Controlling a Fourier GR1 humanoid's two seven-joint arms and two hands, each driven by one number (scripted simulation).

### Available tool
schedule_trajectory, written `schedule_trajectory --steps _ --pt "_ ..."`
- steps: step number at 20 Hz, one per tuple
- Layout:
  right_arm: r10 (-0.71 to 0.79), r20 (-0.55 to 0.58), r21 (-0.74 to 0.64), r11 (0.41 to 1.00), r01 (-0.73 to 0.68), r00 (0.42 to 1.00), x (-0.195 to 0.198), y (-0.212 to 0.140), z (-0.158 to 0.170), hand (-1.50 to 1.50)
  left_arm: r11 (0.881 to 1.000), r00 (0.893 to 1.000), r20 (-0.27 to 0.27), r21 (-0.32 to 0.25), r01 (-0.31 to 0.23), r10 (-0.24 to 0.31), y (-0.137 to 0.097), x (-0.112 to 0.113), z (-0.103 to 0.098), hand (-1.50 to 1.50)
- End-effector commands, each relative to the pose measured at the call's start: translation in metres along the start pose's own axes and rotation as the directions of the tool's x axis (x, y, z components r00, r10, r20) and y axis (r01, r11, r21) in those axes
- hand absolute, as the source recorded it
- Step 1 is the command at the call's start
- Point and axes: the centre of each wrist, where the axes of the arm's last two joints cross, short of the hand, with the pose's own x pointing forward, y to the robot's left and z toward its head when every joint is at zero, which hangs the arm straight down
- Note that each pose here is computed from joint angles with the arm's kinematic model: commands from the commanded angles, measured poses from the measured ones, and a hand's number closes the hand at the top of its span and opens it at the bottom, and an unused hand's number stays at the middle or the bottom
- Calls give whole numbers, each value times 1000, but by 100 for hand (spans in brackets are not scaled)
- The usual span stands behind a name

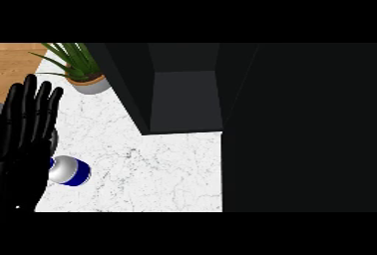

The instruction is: Pick up the bottled water, place it into the cabinet and close the cabinet

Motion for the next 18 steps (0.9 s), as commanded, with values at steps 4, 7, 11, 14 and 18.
schedule_trajectory --steps 4,7,11,14,18 --pt "1 9 37 999 -1 1000 15 -10 17 -150 930 985 -67 325 172 -159 28 -8 20 -150" --pt "-130 -72 179 974 141 989 13 14 25 -150 805 985 -170 581 123 -27 43 -6 30 -150" --pt "-169 -98 229 955 187 981 35 21 39 -150 742 986 -169 661 112 1 42 27 46 -150" --pt "-187 -81 233 951 201 979 59 23 48 -150 731 984 -175 674 107 17 28 51 53 -150" --pt "-196 -105 246 945 217 975 80 41 58 -150 723 985 -174 680 118 3 16 78 63 -150"
